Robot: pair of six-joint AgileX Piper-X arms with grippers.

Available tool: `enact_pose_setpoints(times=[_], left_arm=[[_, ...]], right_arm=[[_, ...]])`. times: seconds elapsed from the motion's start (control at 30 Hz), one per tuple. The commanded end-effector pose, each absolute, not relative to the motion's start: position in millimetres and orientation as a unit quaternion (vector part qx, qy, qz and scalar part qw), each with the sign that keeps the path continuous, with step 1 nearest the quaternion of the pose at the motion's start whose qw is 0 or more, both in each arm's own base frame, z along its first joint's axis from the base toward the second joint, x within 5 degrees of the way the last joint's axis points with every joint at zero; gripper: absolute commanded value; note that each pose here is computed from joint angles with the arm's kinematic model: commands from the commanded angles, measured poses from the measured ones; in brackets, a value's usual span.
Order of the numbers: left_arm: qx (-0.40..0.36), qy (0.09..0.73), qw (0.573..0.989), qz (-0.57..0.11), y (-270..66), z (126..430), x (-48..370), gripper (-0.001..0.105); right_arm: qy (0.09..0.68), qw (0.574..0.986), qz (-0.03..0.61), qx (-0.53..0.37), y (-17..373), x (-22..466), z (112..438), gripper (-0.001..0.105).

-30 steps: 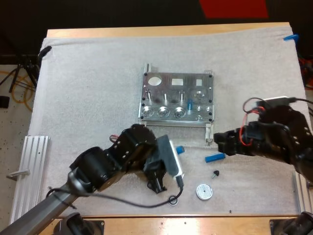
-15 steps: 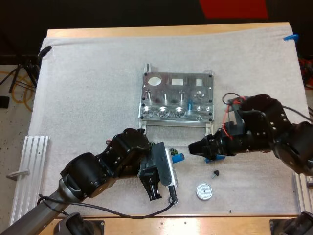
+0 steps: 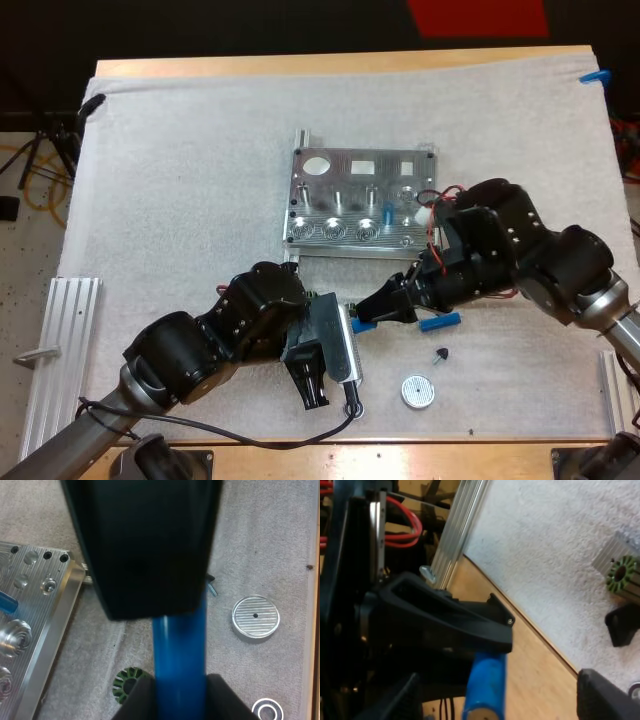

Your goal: Load cells from left to right

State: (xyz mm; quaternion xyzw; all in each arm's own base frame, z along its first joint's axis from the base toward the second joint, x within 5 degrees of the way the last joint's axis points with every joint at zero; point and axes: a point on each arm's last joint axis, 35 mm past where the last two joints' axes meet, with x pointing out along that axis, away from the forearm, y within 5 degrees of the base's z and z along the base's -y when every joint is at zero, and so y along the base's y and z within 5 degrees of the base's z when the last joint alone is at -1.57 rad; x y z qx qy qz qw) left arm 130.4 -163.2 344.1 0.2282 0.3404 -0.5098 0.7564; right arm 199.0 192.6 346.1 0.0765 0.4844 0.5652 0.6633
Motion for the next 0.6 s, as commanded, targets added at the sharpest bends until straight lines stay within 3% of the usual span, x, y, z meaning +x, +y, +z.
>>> enact_pose_setpoints(times=[0.0,0.33,0.57], left_arm=[[0.229,0.335,0.756,-0.514,-163.5,345.5,130.2,0.000],[0.229,0.383,0.742,-0.499,-180.7,323.4,145.4,0.000],[0.220,0.373,0.755,-0.493,-182.4,327.6,147.4,0.000]], right_arm=[[0.474,0.656,0.581,0.079,194.0,197.0,351.3,0.063],[0.476,0.654,0.583,0.069,199.9,192.1,350.3,0.063],[0.476,0.669,0.567,0.060,199.4,193.4,348.7,0.063]])
